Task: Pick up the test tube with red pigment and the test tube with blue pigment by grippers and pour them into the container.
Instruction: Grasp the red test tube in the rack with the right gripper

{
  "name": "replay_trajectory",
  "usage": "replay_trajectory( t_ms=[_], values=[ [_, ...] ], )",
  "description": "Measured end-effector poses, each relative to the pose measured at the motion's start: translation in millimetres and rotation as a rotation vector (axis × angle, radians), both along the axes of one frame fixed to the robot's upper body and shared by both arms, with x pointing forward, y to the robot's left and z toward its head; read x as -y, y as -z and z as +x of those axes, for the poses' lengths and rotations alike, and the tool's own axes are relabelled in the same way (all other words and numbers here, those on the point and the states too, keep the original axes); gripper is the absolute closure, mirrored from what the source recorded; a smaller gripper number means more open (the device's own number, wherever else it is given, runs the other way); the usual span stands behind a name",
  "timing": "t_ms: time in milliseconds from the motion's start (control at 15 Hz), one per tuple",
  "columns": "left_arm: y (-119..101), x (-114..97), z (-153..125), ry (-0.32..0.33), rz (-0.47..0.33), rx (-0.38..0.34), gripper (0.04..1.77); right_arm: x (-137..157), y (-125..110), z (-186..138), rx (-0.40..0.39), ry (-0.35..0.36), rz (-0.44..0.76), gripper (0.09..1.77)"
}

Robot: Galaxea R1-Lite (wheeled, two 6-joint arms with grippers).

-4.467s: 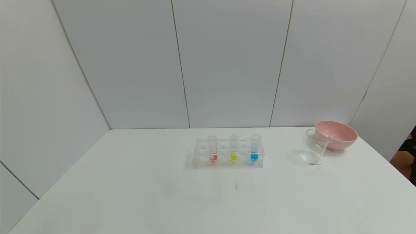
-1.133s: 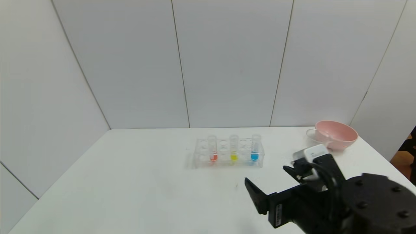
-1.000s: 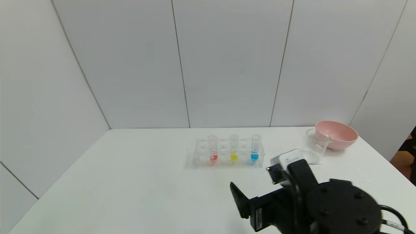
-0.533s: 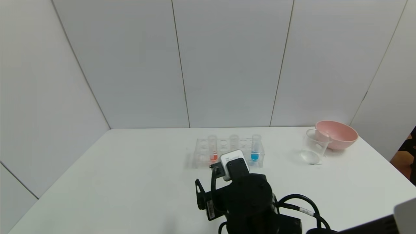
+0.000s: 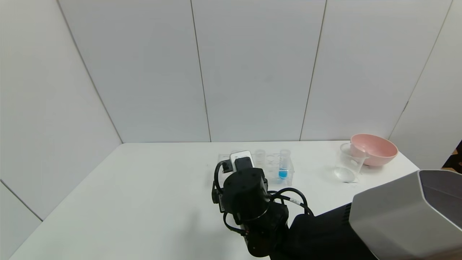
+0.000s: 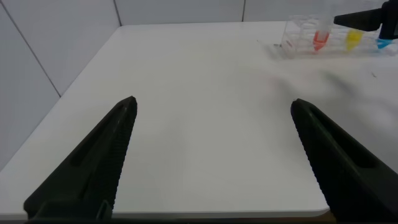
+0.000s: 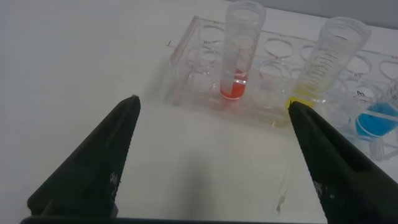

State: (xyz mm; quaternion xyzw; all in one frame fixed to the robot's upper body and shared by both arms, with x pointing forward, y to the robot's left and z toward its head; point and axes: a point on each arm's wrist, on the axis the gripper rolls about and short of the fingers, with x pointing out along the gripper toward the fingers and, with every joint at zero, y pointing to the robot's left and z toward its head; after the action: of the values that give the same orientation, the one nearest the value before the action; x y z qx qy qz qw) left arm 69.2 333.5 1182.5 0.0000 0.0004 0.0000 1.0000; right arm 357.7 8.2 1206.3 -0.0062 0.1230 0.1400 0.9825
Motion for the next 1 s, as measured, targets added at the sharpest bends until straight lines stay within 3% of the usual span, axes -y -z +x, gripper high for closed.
replay_trajectory(
  t_ms=[1000],
  values=[
    [0, 0, 0, 0.0, 0.0, 0.0, 0.05, -14, 6, 69, 0.047, 0.084, 0.059, 0.15]
  ],
)
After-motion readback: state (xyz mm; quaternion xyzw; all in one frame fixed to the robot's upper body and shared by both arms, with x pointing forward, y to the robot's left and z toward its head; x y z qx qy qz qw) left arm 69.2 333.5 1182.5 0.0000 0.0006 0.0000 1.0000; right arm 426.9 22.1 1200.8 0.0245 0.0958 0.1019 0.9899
